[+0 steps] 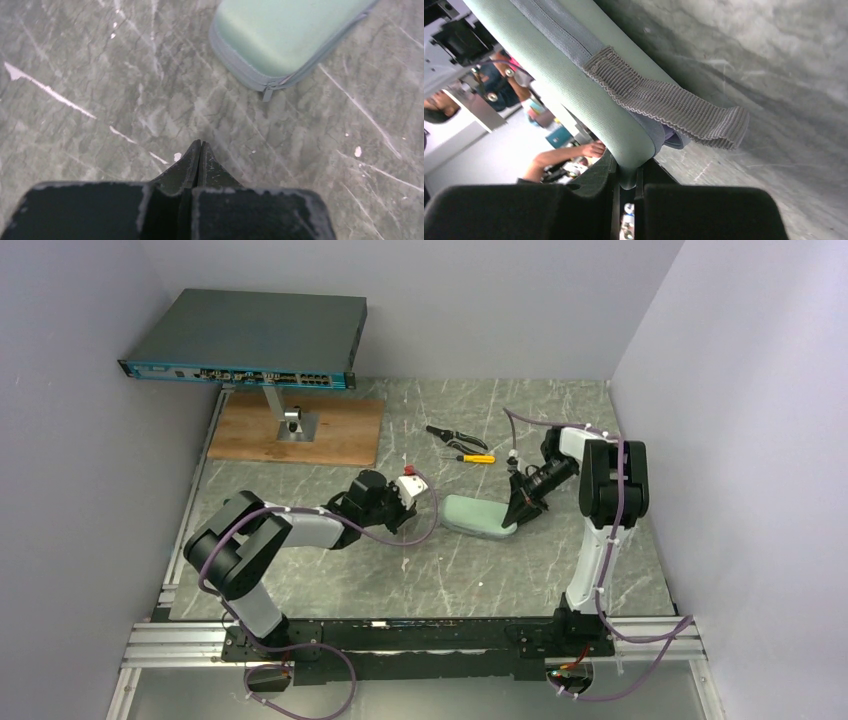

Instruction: Open the umbrella

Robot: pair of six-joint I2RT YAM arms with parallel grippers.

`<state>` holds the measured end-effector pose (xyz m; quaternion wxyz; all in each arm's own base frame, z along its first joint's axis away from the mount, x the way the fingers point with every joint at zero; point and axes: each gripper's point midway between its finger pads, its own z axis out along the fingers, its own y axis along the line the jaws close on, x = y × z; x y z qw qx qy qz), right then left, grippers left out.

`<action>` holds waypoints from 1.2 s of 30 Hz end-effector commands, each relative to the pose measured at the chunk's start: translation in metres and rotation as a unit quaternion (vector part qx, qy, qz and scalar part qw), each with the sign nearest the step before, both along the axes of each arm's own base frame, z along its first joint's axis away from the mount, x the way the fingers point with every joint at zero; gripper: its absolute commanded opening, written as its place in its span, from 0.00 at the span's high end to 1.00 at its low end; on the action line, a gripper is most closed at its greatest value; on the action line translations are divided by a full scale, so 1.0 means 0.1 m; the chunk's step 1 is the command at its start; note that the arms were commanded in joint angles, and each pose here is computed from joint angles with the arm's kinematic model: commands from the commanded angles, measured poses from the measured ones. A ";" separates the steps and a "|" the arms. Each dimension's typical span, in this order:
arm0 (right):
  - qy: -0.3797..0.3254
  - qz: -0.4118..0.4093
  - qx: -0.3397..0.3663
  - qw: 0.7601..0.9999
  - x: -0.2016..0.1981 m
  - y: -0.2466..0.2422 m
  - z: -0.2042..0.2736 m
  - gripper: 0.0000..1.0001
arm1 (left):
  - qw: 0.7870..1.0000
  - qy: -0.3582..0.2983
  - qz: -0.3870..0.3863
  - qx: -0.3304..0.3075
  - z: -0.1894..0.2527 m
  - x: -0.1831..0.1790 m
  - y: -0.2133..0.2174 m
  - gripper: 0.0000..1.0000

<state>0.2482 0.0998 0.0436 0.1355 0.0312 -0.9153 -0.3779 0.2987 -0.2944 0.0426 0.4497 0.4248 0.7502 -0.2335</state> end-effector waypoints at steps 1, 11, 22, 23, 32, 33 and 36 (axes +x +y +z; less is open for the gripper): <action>-0.088 0.092 -0.016 0.992 0.25 -0.16 -0.18 1.00 | 0.996 -0.054 -0.068 -0.030 0.31 -0.02 -0.21 1.00; -0.060 0.055 0.007 0.997 0.17 -0.05 -0.23 1.00 | 0.993 -0.006 -0.097 -0.062 0.19 -0.41 -0.40 0.37; -0.062 0.070 0.007 0.996 0.08 -0.08 -0.23 1.00 | 0.992 -0.029 -0.105 -0.060 0.03 -0.24 -0.63 0.39; -0.062 0.070 0.008 0.996 0.08 -0.08 -0.23 1.00 | 0.992 -0.024 -0.106 -0.062 0.02 -0.23 -0.65 0.40; -0.059 0.071 -0.001 0.996 0.09 -0.10 -0.26 1.00 | 0.992 0.004 -0.101 -0.070 -0.07 -0.24 -0.75 0.66; -0.058 0.072 -0.006 0.996 0.09 -0.11 -0.27 1.00 | 0.993 0.006 -0.098 -0.070 -0.07 -0.24 -0.74 0.72; -0.051 0.076 -0.015 0.996 0.09 -0.14 -0.32 1.00 | 0.994 0.011 -0.084 -0.070 -0.07 -0.24 -0.68 0.93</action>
